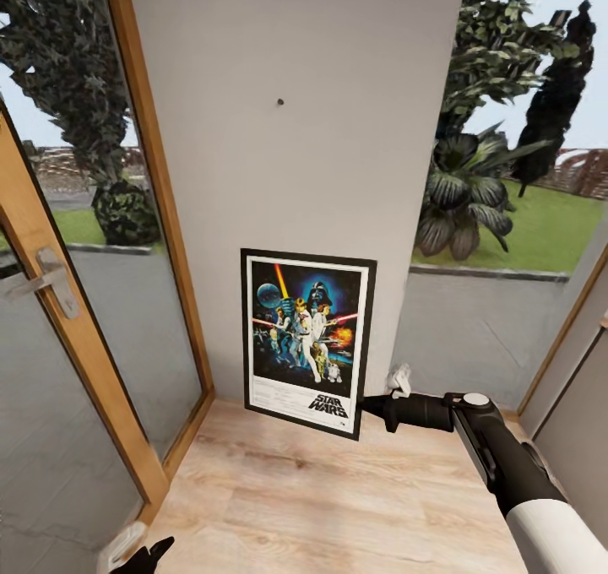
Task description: Pick up the poster from the kitchen countertop and hang it on one of the wall nails in the kitchen.
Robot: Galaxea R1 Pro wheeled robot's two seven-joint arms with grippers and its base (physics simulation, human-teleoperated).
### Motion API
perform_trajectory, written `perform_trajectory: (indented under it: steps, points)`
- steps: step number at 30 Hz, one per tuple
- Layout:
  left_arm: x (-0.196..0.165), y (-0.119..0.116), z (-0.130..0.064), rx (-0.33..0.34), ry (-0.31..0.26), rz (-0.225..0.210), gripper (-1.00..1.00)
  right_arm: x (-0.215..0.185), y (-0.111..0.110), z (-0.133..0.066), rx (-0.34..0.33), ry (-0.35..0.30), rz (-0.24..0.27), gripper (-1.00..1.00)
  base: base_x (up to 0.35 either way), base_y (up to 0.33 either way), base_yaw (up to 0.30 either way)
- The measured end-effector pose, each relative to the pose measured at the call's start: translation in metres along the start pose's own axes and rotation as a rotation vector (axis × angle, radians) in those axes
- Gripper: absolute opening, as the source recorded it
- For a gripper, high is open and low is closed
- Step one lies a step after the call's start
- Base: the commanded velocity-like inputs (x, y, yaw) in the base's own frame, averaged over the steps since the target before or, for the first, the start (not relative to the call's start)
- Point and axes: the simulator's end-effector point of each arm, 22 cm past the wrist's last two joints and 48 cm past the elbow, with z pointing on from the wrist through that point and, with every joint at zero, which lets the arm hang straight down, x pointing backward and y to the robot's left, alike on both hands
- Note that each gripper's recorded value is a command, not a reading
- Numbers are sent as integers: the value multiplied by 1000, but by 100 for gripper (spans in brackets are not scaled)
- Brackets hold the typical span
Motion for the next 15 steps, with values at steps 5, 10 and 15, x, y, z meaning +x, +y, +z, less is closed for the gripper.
perform_trajectory:
  steps: [5,10,15]
  points:
    - [0,0,0,0,-1,0,100,0,0,0,0,-1,-1,-100,224,234,0]
    - [0,0,0,0,-1,0,100,1,0,0,0,1,0,-100,123,52,0]
    - [0,0,0,0,-1,1,100,1,0,0,-1,1,1,-100,26,11,-80]
